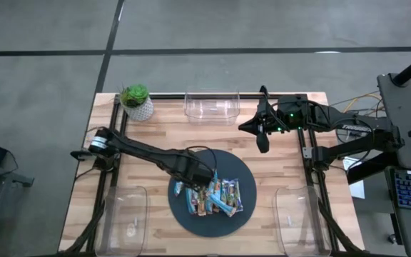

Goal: Pick and place Granola Bars by type
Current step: Put the red granola bar into the bottom left transparent bin

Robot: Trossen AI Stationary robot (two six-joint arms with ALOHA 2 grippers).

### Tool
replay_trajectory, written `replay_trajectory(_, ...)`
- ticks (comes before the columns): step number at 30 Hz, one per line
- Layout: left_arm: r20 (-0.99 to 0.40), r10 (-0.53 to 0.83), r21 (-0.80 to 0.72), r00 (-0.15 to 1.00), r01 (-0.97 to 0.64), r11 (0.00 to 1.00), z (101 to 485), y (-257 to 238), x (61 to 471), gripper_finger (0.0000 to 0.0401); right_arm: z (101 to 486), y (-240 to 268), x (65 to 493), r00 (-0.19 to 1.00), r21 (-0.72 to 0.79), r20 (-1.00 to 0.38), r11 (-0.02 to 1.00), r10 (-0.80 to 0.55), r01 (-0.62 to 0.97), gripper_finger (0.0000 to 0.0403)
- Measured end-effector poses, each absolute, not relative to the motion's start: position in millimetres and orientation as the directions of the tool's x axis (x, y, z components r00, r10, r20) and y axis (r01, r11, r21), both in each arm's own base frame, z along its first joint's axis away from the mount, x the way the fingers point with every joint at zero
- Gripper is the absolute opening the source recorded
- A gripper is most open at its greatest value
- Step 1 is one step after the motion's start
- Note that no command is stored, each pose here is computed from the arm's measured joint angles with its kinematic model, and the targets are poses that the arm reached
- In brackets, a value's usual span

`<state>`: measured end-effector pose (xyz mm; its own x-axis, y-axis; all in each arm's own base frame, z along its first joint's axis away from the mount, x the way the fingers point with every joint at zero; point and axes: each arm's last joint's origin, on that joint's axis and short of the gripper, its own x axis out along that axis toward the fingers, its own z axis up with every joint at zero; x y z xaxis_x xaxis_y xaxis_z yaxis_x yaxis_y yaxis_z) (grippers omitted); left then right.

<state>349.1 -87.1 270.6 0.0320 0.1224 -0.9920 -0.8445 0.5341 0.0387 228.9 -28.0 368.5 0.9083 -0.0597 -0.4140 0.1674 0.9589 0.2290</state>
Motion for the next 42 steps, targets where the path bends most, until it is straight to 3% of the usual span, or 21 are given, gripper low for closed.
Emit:
replay_trajectory(7, -0.987, 0.155, 0.051, 0.038, -0.845, 0.533, 257, -86, 350, 0.0179, 368, -28, 229, 0.908, 0.229, -0.414, 0.959, -0.059, 0.167, 0.0009)
replay_trajectory(24, -0.996, 0.077, -0.001, 0.048, -0.854, 0.520, 211, -83, 336, 0.0179, 368, -28, 229, 0.908, 0.229, -0.415, 0.959, -0.059, 0.167, 0.0009)
replay_trajectory(42, -0.995, 0.068, -0.036, 0.073, -0.897, 0.440, 182, -75, 332, 0.0179, 368, -28, 229, 0.908, 0.226, -0.415, 0.960, -0.059, 0.166, 0.0009)
